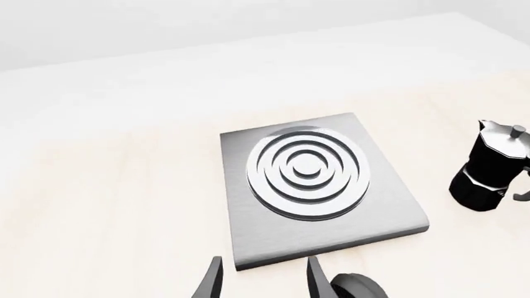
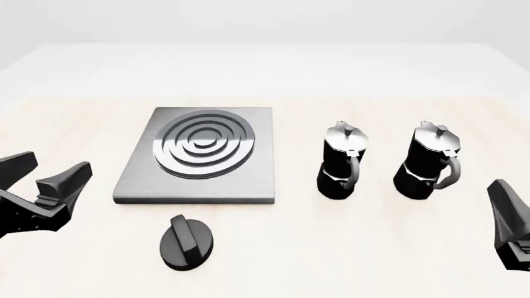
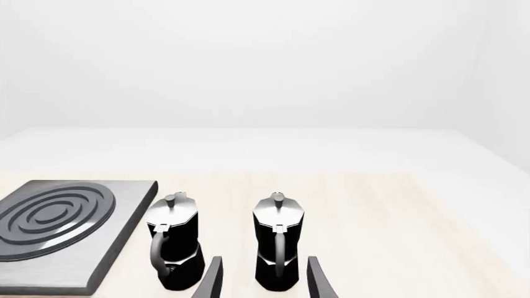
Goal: Turn off the stove.
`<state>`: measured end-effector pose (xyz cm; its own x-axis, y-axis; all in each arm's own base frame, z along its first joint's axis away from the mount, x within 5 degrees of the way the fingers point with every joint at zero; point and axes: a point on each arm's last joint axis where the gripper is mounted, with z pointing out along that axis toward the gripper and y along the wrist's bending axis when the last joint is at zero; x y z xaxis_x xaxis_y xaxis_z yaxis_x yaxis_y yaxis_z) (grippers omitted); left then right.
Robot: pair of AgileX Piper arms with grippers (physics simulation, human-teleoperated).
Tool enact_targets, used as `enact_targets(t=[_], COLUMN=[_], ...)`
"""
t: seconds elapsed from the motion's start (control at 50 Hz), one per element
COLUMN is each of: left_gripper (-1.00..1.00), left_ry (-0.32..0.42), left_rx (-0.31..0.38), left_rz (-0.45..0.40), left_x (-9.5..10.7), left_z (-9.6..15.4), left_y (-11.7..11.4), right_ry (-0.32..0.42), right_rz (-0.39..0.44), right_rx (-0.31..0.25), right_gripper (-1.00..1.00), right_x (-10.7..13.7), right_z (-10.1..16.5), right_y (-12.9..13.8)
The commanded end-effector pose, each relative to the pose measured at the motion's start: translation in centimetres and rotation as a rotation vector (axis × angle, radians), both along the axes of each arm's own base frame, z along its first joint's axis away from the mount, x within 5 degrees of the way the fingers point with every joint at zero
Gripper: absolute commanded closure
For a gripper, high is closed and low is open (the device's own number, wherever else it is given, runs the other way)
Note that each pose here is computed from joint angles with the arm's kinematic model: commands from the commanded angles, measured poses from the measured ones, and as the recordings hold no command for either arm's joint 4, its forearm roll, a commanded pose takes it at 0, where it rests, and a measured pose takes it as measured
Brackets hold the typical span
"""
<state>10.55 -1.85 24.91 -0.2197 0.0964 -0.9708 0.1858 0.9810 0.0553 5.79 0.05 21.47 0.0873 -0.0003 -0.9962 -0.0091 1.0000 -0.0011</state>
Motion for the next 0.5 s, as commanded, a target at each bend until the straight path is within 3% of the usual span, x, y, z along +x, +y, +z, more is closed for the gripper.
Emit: enact_targets(t=[0.02,0.18,0.5], left_gripper=[-1.00,-1.00,-1.00], left_ry=[0.140,0.243,0.396], left_rx=[0.009,0.086,0.145], left_rz=[-0.034,-0.081,-0.124], left_x=[2.6,4.3,6.0], left_z=[0.6,-0.3,-3.5], left_y=[-1.0,-1.8,-2.8], right_ry=[-0.001,0.000,0.002], right_rz=[0.000,0.006,0.008], right_rx=[-0.003,-0.005,-0.006], right_gripper=[-1.00,-1.00,-1.00], right_x=[0.0,-0.1,0.0], right_z=[0.0,0.0,0.0], right_y=[0.0,0.0,0.0])
